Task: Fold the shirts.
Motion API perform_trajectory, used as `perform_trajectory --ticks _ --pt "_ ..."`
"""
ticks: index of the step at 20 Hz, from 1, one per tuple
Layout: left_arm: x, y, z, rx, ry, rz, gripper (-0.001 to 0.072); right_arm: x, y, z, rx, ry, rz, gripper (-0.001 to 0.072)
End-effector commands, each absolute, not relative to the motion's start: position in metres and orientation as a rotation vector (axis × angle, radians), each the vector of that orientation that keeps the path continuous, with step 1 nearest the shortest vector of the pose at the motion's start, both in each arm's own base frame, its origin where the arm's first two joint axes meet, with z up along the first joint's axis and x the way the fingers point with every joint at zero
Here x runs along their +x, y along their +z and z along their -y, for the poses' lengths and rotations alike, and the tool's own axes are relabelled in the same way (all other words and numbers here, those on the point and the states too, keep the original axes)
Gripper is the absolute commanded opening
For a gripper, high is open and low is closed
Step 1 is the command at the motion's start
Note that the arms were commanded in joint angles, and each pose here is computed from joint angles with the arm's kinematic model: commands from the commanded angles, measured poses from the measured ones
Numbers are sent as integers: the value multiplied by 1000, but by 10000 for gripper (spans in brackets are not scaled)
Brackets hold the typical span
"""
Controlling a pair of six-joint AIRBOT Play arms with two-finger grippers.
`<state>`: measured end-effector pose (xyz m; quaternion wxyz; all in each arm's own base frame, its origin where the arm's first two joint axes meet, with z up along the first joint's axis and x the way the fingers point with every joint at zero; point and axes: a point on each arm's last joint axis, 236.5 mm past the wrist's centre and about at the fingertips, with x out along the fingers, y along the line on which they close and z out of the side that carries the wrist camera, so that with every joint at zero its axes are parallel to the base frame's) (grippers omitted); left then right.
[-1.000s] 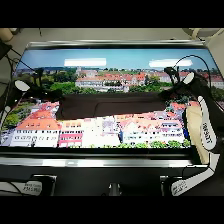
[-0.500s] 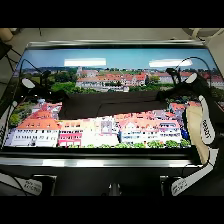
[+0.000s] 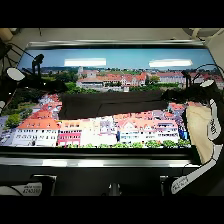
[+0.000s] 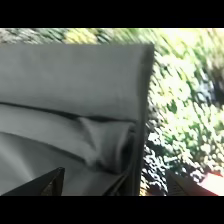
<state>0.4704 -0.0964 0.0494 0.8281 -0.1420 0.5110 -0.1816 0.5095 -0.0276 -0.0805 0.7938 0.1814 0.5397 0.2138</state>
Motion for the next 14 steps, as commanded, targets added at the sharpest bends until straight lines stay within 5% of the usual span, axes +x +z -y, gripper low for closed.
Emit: perform_trajectory --ticks 1,8,10,11,12,14 --pt "462 68 124 -262 -442 -1056 429 501 -100 22 500 455 -1223 685" --pt "447 70 186 -193 -556 -1051 429 494 -110 -1 454 499 -1277 594" --pt "444 68 195 -183 -574 -1058 429 501 -113 -9 401 502 -1261 378" --pt "443 67 199 -179 -580 -1060 428 502 -111 -13 380 514 -1251 30" --pt "444 66 201 -178 -582 -1056 400 504 -105 -16 377 525 -1235 27" --pt "453 63 208 -179 -575 -1027 203 510 -76 -22 334 578 -1160 25"
